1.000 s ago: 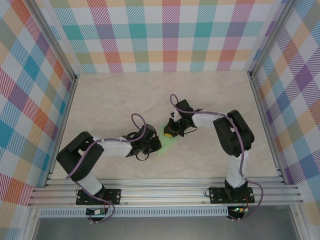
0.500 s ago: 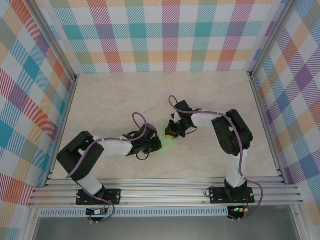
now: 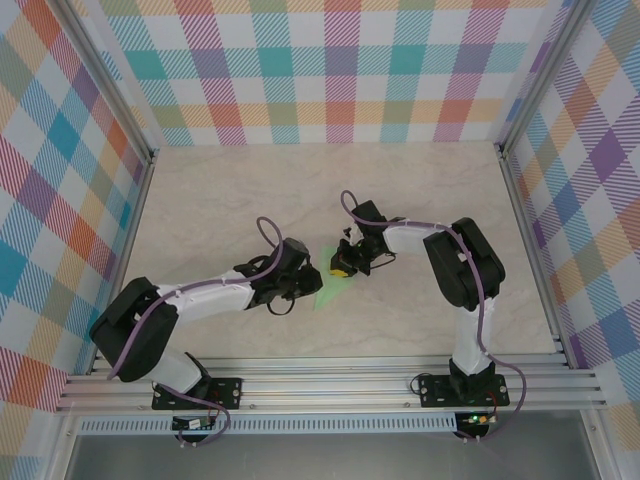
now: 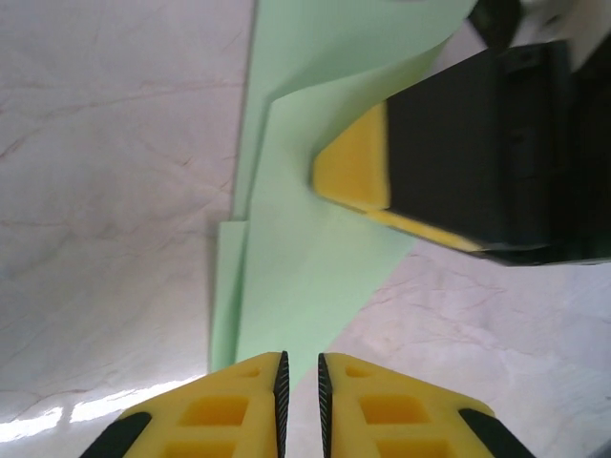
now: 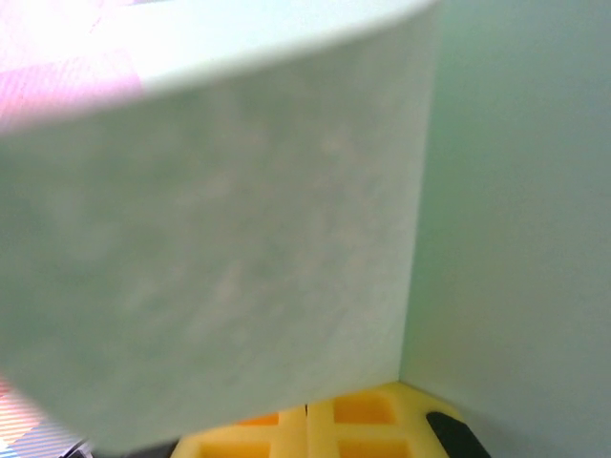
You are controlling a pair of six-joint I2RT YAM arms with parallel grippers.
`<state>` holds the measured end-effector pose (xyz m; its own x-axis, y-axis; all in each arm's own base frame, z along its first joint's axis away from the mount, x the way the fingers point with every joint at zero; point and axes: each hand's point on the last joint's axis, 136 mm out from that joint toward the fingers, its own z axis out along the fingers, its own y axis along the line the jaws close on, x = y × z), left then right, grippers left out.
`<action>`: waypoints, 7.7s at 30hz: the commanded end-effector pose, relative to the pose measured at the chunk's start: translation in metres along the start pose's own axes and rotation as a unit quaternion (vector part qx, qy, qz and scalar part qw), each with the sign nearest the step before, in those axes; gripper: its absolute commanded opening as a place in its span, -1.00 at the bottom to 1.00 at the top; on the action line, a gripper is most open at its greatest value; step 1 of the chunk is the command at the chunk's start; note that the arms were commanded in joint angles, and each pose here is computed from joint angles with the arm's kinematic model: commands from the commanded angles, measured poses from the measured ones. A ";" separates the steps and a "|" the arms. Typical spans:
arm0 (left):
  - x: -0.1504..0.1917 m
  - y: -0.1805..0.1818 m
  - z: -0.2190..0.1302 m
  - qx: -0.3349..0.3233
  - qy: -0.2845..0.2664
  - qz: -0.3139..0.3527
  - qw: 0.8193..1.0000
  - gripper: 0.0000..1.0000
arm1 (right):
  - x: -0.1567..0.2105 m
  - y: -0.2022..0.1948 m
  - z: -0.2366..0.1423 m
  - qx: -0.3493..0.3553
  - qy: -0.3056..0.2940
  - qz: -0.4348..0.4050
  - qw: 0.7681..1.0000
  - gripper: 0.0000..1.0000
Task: Fold a paper plane with a square sheet of paper (pick it up from the middle)
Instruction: Fourth fold the wing at the center of the table.
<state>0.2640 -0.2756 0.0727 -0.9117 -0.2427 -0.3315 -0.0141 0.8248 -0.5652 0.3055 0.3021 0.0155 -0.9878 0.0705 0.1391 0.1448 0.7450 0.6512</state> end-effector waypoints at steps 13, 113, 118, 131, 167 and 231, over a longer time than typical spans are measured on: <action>0.003 0.010 0.055 -0.013 0.017 -0.059 0.998 -0.80 | 0.008 -0.034 0.019 0.044 0.013 0.035 0.998 -0.89; 0.067 0.094 0.054 -0.118 0.083 -0.046 0.988 -0.95 | -0.040 -0.003 -0.020 0.024 -0.123 -0.107 0.986 -1.00; 0.066 0.094 0.053 -0.119 0.084 -0.045 0.988 -0.95 | -0.057 -0.030 -0.018 0.060 -0.136 -0.083 0.985 -1.00; 0.067 0.095 0.052 -0.121 0.085 -0.044 0.988 -0.95 | -0.119 -0.044 -0.053 0.054 -0.197 -0.051 0.978 -1.00; 0.064 0.086 0.046 -0.107 0.086 -0.038 0.990 -0.94 | -0.008 -0.030 0.014 0.035 -0.069 -0.052 0.996 -1.00; 0.034 -0.007 0.009 0.078 0.066 -0.054 0.993 -0.70 | 0.004 -0.067 0.023 0.095 -0.046 -0.022 0.994 -1.00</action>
<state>0.2324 -0.2816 0.0558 -0.9480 -0.2584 -0.1856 -0.0681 0.7348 -0.6749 0.3175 0.3034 0.0142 -0.9965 0.0545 -0.0639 -0.0023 0.7422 0.6701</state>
